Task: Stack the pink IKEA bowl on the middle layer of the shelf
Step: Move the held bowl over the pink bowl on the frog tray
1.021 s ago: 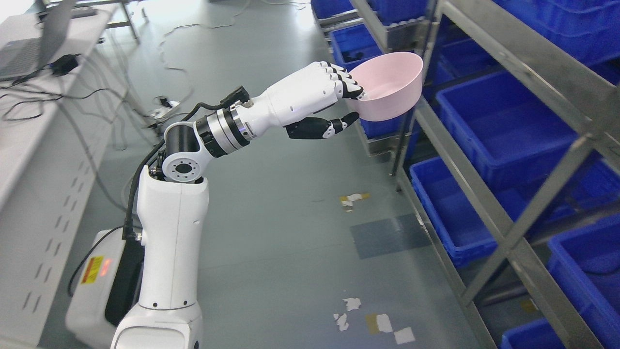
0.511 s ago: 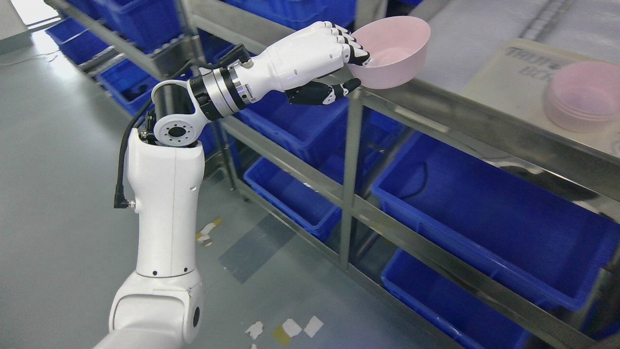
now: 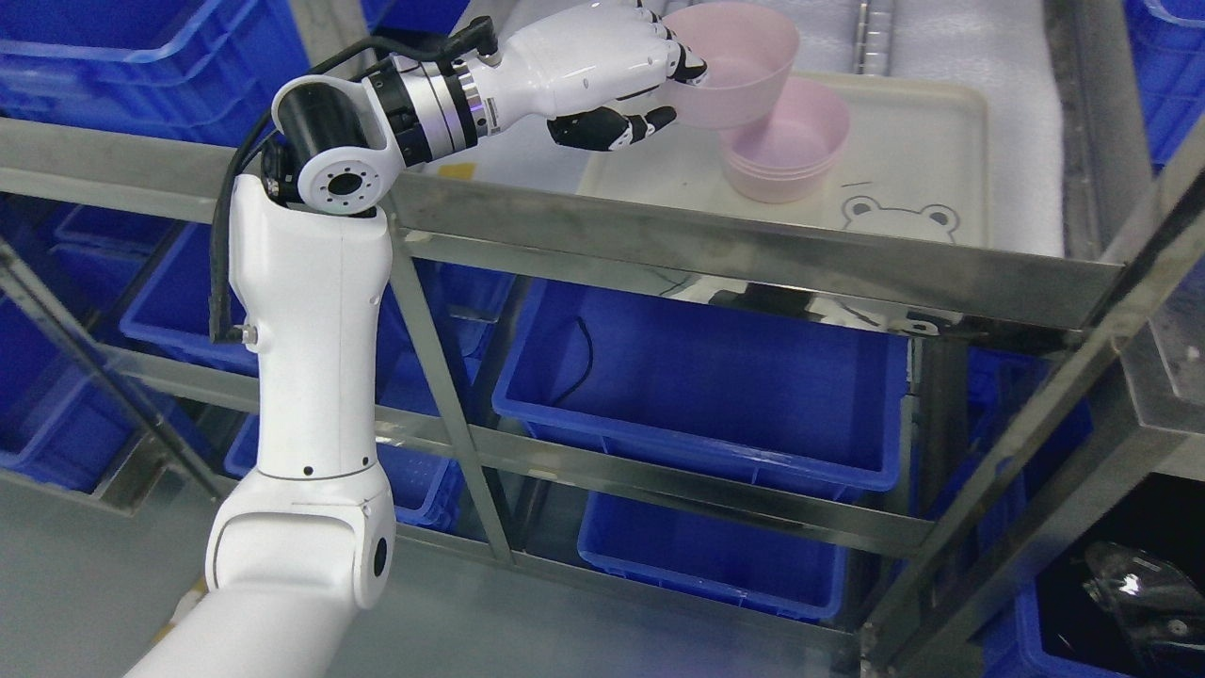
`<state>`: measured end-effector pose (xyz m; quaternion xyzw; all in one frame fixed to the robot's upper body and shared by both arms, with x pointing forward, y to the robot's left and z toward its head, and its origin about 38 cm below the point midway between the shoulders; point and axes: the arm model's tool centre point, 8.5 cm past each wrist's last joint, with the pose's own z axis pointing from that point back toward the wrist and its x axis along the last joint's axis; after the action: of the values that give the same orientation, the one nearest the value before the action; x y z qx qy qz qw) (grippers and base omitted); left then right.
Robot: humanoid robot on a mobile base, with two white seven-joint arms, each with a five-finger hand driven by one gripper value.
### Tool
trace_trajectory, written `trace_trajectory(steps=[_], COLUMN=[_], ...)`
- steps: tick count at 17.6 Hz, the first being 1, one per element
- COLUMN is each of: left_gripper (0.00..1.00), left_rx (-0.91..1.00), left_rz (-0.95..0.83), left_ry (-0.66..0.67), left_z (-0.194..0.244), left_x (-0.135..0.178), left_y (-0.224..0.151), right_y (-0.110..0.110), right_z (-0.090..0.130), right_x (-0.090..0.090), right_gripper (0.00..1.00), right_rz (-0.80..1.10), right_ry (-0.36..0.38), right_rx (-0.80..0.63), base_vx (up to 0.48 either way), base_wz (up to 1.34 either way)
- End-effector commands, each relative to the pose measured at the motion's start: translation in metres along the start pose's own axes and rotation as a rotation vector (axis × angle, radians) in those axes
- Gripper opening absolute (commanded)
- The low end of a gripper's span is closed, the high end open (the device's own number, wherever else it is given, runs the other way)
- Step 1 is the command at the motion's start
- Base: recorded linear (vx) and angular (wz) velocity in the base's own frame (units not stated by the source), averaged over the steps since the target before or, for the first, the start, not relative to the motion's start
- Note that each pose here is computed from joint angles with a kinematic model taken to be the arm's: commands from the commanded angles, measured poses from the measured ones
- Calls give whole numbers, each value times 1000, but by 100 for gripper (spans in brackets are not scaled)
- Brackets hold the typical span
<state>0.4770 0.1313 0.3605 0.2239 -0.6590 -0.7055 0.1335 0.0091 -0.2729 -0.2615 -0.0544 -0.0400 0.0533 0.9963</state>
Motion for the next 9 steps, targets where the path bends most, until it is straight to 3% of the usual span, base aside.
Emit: trace_trajectory(steps=[1, 9], left_gripper=[1, 2], left_rx=[-95, -110], left_rz=[-30, -39], left_ry=[91, 104], left_z=[11, 27], left_x=[-23, -9], left_y=[-3, -20], right_y=[-10, -10], right_z=[0, 0], right_x=[-10, -10], right_gripper=[100, 100], right_rz=[2, 2], right_ry=[8, 8], right_rx=[-16, -16], base_vx=[87, 67], base_wz=[-674, -323])
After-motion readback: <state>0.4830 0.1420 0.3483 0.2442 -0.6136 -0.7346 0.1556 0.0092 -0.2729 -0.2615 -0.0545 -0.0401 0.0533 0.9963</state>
